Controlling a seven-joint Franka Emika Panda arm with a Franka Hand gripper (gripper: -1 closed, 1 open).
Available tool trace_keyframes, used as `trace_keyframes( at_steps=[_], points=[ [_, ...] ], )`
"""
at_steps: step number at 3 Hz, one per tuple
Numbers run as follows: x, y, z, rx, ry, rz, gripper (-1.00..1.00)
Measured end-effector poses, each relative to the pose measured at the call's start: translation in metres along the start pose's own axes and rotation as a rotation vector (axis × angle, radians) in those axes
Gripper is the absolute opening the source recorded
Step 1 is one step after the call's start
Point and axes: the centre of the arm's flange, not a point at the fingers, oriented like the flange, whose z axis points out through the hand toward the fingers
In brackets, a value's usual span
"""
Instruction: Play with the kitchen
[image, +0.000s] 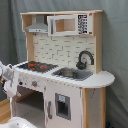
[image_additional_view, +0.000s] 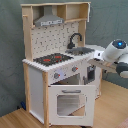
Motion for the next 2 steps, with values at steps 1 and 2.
trace_keyframes(
  at_steps=[1, 2],
  points=[
    [-0.006, -0.006, 0.023, 0.125, 0.019, -0.003, 1.0],
    [-0.014, -0.01, 0.05, 0.246, 0.035, -0.003, 1.0]
  ],
)
